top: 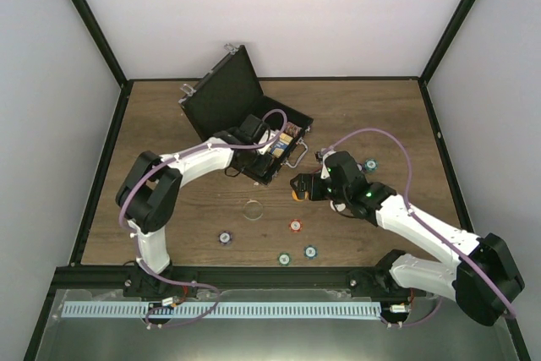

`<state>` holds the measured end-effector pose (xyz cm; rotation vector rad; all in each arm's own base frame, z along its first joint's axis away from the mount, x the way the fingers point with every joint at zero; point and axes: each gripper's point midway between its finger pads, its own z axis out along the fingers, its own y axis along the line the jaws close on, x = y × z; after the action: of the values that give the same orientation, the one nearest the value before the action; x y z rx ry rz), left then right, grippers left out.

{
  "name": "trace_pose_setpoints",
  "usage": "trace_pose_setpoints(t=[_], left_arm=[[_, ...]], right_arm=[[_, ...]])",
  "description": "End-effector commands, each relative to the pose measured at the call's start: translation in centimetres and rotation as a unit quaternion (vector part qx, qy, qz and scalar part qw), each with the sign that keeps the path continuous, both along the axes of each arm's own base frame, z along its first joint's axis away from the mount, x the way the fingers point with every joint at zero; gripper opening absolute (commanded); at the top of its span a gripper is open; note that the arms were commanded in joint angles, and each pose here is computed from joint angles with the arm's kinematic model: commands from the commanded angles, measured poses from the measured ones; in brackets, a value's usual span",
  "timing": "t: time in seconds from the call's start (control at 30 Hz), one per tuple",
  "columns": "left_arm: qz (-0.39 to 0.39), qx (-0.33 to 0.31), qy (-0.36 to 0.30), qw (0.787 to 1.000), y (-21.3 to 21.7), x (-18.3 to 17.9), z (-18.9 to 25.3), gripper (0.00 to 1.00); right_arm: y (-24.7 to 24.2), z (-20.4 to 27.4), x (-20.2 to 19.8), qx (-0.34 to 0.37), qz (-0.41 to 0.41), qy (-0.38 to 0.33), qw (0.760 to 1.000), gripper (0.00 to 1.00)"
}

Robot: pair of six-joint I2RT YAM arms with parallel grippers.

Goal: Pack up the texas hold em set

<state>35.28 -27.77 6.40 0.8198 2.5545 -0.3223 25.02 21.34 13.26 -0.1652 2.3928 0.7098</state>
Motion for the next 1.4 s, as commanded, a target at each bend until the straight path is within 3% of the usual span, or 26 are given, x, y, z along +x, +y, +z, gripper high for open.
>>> trace_pose_setpoints(t=[0.0, 0.23, 0.9, 1.37], left_arm=[[-0.018, 0.019, -0.011, 1.000, -0.3, -0.1, -0.9, 0.09], [-0.016, 0.045, -0.024, 0.999, 0.1, -0.1, -1.0, 0.13], [-0.019, 0.066, -0.031, 0.997, 0.3, -0.3, -0.9, 0.44], [0.001, 0.042, -0.072, 0.997, 0.7, -0.3, 2.8, 0.58]], right_arm=[[0.1, 0.2, 0.3, 0.008, -0.003, -0.002, 1.000, 0.98], [0.0, 0.3, 0.2, 0.009, -0.003, -0.003, 1.000, 0.98], [-0.1, 0.5, 0.3, 0.009, -0.007, -0.003, 1.000, 0.98], [-0.5, 0.8, 0.3, -0.003, -0.011, -0.008, 1.000, 0.99]])
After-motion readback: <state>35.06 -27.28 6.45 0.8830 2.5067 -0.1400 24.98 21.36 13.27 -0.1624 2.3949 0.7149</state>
